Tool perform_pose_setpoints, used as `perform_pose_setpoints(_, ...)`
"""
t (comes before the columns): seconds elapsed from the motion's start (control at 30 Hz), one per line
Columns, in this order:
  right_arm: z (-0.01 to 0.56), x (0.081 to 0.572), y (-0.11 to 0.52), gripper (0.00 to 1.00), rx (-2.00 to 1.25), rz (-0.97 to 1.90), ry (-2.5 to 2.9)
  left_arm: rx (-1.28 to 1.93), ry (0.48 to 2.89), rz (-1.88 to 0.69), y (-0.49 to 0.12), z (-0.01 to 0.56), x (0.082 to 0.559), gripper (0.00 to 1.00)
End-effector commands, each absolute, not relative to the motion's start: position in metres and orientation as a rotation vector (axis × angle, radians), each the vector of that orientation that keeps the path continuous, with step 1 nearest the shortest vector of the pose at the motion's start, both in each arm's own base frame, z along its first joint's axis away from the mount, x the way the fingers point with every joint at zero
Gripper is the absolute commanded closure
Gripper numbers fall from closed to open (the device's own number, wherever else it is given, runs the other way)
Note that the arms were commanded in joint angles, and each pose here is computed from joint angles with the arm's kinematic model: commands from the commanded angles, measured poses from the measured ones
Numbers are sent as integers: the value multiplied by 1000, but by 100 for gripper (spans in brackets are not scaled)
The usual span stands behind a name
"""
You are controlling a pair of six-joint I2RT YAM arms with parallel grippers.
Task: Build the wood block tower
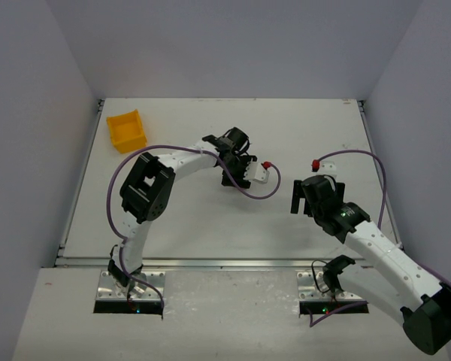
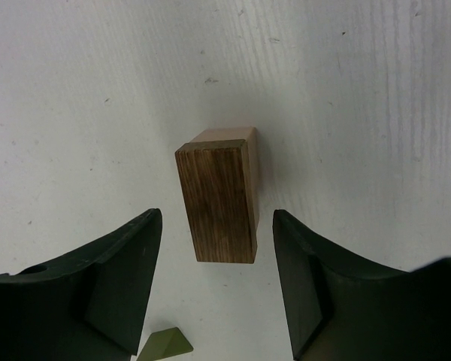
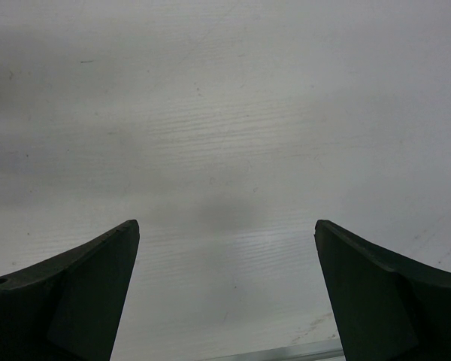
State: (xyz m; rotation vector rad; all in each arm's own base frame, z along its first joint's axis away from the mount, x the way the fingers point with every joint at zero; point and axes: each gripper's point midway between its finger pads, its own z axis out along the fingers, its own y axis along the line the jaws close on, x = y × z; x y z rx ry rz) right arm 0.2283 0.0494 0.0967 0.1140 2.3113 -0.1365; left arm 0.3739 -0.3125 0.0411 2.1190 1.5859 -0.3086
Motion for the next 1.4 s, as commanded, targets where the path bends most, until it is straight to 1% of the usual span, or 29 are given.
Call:
perform_pose_setpoints(0.0, 108, 232, 49, 1, 160, -120, 2273, 2102, 1545, -272, -315, 49, 380, 42)
perform_pose_setpoints(0.53, 103, 231, 49, 1, 164, -125, 2288, 2076, 1559, -203, -309, 53, 391, 45)
perform_pose_setpoints(0.83, 104, 231, 50, 1, 163, -114, 2282, 2078, 1555, -215, -309, 54, 390, 45)
perform_pose_setpoints(1.0, 104, 231, 50, 1, 159, -110, 2283, 2092, 1555, -263, -310, 57, 380, 44)
perform_pose_setpoints(1.07, 104, 231, 52, 1, 155, -103, 2282, 2090, 1545, -296, -311, 63, 376, 41)
perform_pose_setpoints(1.2, 106, 232, 55, 1, 141, -85, 2284, 2106, 1518, -382, -313, 85, 359, 24)
perform_pose_setpoints(1.23, 107, 232, 57, 1, 136, -72, 2285, 2110, 1516, -414, -313, 91, 352, 10)
perform_pose_setpoints(1.27, 108, 232, 57, 1, 133, -66, 2283, 2100, 1508, -416, -312, 99, 351, 3)
perform_pose_setpoints(1.3, 109, 232, 59, 1, 128, -54, 2282, 2083, 1500, -421, -313, 108, 350, 0)
perform_pose_setpoints(1.37, 113, 232, 63, 1, 116, -24, 2282, 2052, 1491, -438, -312, 123, 346, 0)
